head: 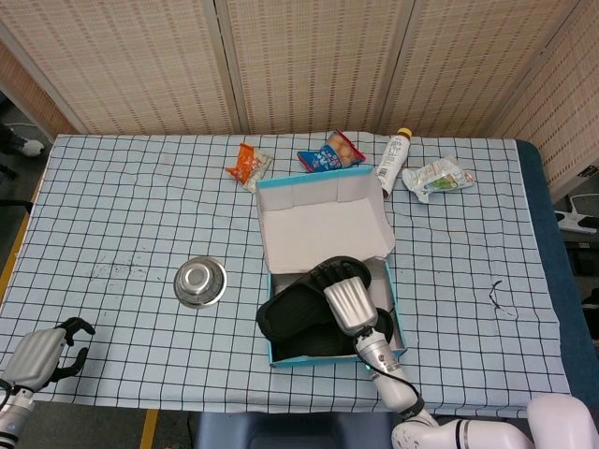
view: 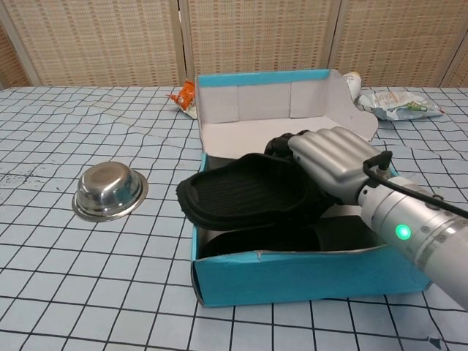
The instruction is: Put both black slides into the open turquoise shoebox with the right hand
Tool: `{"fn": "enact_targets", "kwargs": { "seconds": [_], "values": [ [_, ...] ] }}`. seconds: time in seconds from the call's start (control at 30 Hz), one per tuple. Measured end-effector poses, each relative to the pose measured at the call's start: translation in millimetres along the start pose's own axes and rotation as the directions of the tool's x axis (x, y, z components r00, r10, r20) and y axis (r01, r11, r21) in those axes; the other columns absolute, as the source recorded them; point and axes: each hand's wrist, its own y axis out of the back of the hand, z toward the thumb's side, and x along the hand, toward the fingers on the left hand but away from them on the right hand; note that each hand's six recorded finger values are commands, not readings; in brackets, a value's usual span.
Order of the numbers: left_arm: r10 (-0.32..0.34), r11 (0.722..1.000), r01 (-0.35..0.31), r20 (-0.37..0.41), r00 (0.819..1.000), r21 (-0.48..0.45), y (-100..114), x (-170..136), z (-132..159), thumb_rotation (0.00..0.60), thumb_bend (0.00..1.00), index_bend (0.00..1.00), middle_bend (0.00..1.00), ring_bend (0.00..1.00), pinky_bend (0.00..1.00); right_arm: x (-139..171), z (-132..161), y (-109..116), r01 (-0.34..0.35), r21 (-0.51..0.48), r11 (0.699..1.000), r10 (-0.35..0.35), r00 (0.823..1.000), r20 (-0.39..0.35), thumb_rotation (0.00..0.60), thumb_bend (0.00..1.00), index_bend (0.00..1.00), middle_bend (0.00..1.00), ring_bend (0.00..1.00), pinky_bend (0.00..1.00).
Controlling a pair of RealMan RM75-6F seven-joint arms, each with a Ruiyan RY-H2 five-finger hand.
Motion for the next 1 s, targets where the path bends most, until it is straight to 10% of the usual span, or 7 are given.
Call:
{"fn": "enact_targets", "kwargs": {
  "seconds": [0.6,0.77,1.0],
  "values": [
    [-0.003,1.000,0.003,-0.004,1.000,0.002,-1,1,0,0.600,0.50,0.38,0.29,0.44,0.55,27,-19,47,-0.062,-0.108,0.992,0.059,0.998,-0.027,0.600,0.02,0.11,0.16,0.05,0.13],
    [-0.007,1.000,0.007,-0.007,1.000,0.000,-1,1,0,0.600,0.50,0.38,0.29,0.44,0.55,38,-19,52,-0.102,-0.128,0.987,0.097,0.994,-0.046,0.600,0.02,0.20,0.17,0.05,0.15],
    [-0.010,1.000,0.010,-0.005,1.000,0.003,-2,1,0,0.600,0.50,0.38,0.29,0.44,0.55,46,-17,63,-0.074,-0.150,0.986,0.069,0.997,-0.044,0.600,0.02,0.45,0.43,0.25,0.35]
  ]
}}
